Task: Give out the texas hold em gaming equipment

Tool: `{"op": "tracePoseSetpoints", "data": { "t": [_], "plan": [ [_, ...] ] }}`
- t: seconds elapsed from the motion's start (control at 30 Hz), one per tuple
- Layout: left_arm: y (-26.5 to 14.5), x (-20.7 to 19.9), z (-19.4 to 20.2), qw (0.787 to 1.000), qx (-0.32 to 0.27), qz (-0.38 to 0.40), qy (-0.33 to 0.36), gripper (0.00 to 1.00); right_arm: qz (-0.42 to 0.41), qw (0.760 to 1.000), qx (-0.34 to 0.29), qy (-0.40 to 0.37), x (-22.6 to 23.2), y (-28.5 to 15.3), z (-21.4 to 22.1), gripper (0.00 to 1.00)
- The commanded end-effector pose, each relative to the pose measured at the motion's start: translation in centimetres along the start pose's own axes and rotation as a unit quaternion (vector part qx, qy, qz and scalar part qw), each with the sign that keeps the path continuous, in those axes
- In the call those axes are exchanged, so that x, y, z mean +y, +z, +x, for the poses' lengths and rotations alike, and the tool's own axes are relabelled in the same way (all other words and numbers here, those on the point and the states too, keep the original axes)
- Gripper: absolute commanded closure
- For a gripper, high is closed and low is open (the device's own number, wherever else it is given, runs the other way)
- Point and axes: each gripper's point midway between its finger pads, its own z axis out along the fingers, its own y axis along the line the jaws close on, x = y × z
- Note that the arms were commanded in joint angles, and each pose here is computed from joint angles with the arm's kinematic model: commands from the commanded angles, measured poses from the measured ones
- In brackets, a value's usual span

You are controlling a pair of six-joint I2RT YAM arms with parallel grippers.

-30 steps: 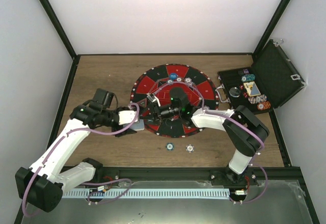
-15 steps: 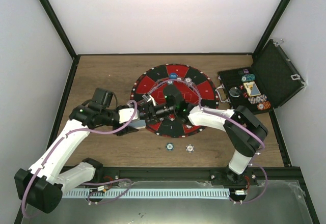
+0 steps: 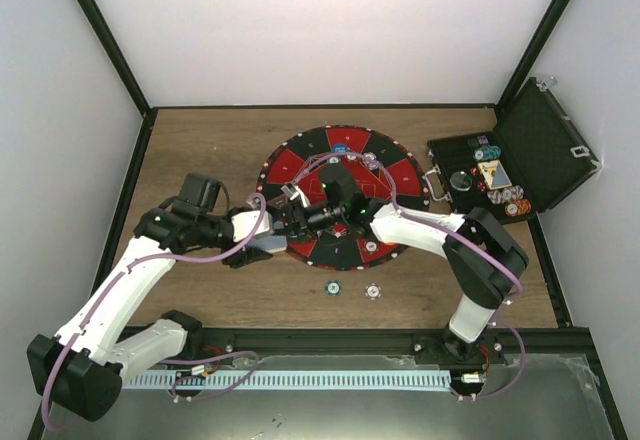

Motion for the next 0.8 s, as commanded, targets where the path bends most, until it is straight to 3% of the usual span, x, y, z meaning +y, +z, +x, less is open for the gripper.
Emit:
{"op": "tracePoseSetpoints", "data": {
  "t": [0.0, 0.23, 0.77],
  "plan": [
    [-1.0, 0.6, -2.0, 0.999, -0.04, -0.012, 0.013, 0.96, 0.042, 0.999, -0.006, 0.008, -1.6, -1.4, -0.4, 0.42],
    [-1.3, 1.0, -2.0, 0.999, -0.046, -0.017, 0.006, 0.96, 0.061, 0.998, -0.016, 0.01, -2.5, -3.2, -0.8, 0.43],
    [-0.6, 1.6, -1.6, 0.998, -0.052, -0.018, -0.003, 0.96, 0.033, 0.999, -0.026, -0.022, 1.5, -4.5, -0.9, 0.43]
  ]
}}
